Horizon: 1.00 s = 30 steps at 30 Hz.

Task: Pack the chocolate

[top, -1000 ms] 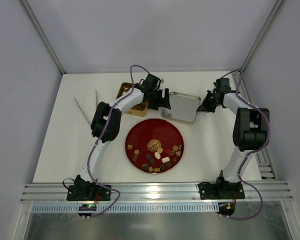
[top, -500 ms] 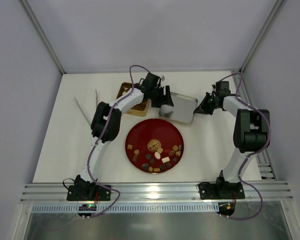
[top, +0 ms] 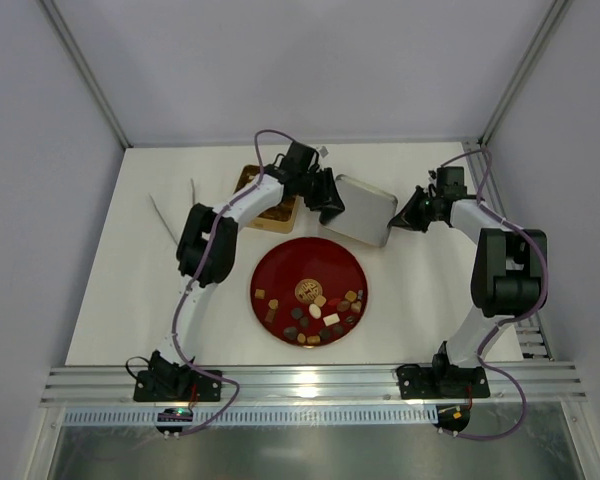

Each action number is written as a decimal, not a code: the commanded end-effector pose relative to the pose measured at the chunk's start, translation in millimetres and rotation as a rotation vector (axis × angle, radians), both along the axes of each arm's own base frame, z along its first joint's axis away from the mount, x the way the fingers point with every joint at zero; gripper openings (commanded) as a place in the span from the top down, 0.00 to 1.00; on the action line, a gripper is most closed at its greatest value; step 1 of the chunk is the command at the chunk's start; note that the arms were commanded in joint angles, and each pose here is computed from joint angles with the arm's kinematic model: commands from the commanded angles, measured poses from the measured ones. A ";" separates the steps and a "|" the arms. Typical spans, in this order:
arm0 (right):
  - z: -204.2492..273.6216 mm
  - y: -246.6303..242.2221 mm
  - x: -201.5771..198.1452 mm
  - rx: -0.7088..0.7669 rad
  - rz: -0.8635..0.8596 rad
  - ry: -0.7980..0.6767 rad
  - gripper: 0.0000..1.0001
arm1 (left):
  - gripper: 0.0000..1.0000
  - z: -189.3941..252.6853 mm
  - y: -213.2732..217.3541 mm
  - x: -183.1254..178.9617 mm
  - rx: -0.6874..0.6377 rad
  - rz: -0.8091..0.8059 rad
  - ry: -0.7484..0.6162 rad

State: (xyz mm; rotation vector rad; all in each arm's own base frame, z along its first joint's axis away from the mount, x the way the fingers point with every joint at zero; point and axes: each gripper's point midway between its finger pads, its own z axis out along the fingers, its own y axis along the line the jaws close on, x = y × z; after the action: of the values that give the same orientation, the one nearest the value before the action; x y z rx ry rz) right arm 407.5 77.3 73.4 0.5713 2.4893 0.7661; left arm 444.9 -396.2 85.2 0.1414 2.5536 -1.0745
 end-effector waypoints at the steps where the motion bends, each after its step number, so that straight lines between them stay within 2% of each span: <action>1: 37.6 14.3 7.0 0.054 0.034 -0.122 0.96 | 0.65 62.9 -14.5 -8.4 -0.126 -0.043 -0.067; 6: 44.5 21.6 0.5 0.031 0.056 -0.153 0.96 | 0.73 76.7 -14.4 -18.6 -0.158 -0.057 -0.047; 16: 63.3 42.3 -11.7 -0.054 0.105 -0.220 0.96 | 1.00 94.0 -6.4 -40.8 -0.184 -0.067 -0.013; 18: 67.9 43.3 -12.2 -0.079 0.107 -0.235 0.95 | 1.00 99.0 -4.7 -43.9 -0.188 -0.066 -0.014; 20: 70.4 45.6 -14.4 -0.106 0.117 -0.246 0.88 | 1.00 105.9 -2.8 -48.3 -0.195 -0.067 -0.013; 21: 71.8 45.3 -15.1 -0.121 0.117 -0.252 0.77 | 1.00 107.3 -2.0 -49.6 -0.194 -0.067 -0.011; 23: 77.3 47.0 -18.7 -0.157 0.129 -0.276 0.64 | 1.00 114.9 0.7 -53.7 -0.195 -0.068 -0.015; 24: 77.9 43.3 -19.2 -0.192 0.118 -0.281 0.53 | 1.00 116.5 3.3 -54.1 -0.191 -0.062 -0.013; 26: 85.1 44.5 -22.8 -0.237 0.134 -0.313 0.45 | 1.00 120.0 6.6 -57.1 -0.192 -0.059 -0.007; 27: 86.4 37.8 -22.9 -0.292 0.113 -0.321 0.37 | 1.00 121.6 7.9 -58.4 -0.194 -0.058 -0.002; 30: 104.0 35.0 -31.0 -0.389 0.104 -0.394 0.31 | 1.00 124.1 15.9 -61.7 -0.199 -0.049 0.021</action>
State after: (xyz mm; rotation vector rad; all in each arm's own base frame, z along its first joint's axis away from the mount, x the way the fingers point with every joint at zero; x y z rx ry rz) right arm 372.6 121.0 140.0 0.2064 2.3627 0.5024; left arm 400.9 -381.9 172.9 0.1051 2.4946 -1.2613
